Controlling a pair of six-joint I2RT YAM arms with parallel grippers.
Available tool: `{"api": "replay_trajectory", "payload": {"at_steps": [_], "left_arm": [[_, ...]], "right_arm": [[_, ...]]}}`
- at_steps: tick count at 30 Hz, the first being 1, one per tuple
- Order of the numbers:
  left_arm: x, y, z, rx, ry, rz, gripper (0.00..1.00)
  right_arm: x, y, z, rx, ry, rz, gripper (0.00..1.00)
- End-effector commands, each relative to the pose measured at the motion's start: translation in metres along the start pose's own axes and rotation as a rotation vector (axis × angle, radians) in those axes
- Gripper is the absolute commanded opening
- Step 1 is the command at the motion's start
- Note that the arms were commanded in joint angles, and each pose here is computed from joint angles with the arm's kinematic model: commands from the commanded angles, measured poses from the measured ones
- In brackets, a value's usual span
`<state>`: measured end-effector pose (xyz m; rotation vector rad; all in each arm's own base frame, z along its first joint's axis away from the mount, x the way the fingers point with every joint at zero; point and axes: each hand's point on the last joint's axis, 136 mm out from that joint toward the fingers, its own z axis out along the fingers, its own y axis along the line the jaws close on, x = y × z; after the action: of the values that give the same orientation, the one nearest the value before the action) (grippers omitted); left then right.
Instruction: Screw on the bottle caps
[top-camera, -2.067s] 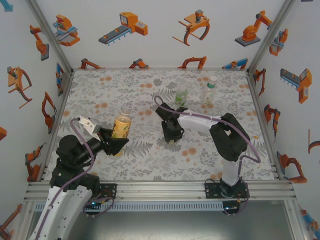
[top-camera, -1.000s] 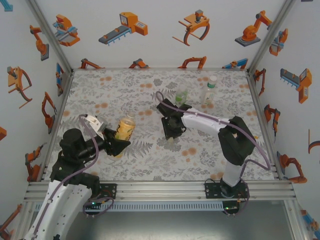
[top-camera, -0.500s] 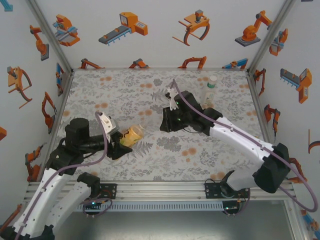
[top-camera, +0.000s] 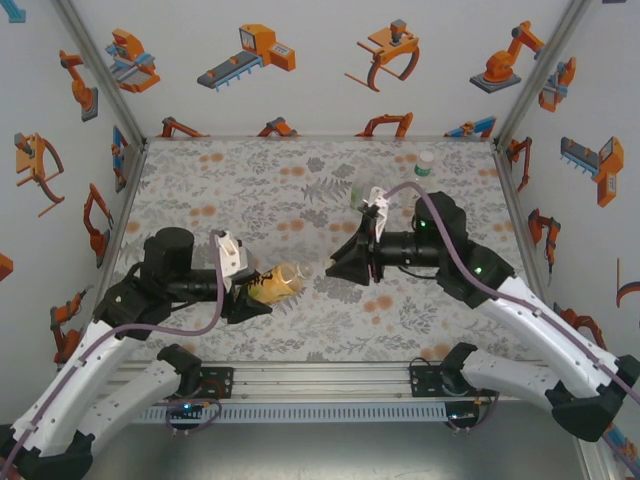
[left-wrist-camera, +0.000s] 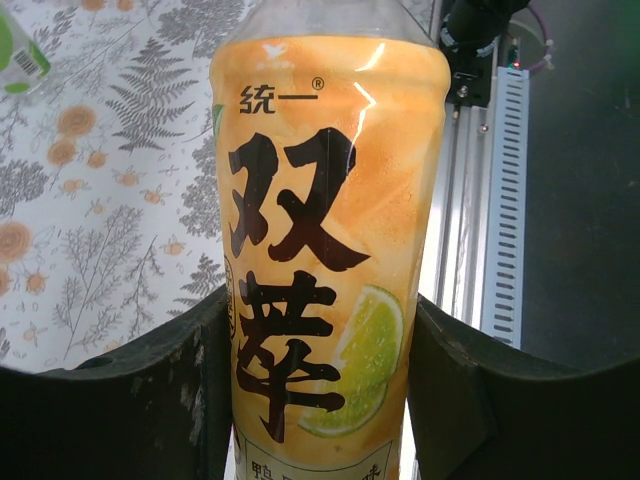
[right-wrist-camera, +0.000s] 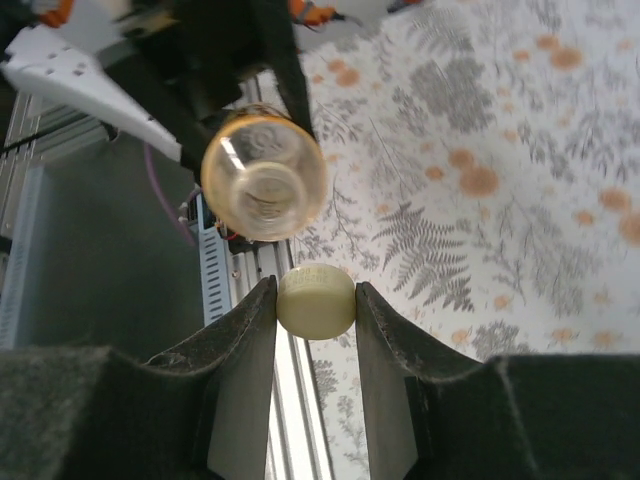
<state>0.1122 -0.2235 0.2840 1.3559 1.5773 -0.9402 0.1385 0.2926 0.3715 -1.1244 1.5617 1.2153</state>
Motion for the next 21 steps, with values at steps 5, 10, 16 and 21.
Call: {"api": "replay_trajectory", "payload": {"at_steps": [5,10,16,21], "left_arm": [[-0.018,-0.017,0.005,0.095,0.004,0.074,0.00],[-0.017,-0.024,0.013,0.144,0.053,0.090,0.00],[-0.018,-0.030,0.022,0.173,0.075,0.107,0.00],[-0.022,-0.030,0.024,0.179,0.079,0.116,0.00]], "right_arm": [[-0.013,0.042,-0.018,-0.171,-0.044,-0.235,0.00],[-0.012,0.051,-0.019,-0.220,-0.010,-0.270,0.00],[-0.010,0.053,-0.018,-0.249,-0.007,-0.292,0.00],[-0.004,0.051,-0.015,-0.259,0.009,-0.276,0.00]]}}
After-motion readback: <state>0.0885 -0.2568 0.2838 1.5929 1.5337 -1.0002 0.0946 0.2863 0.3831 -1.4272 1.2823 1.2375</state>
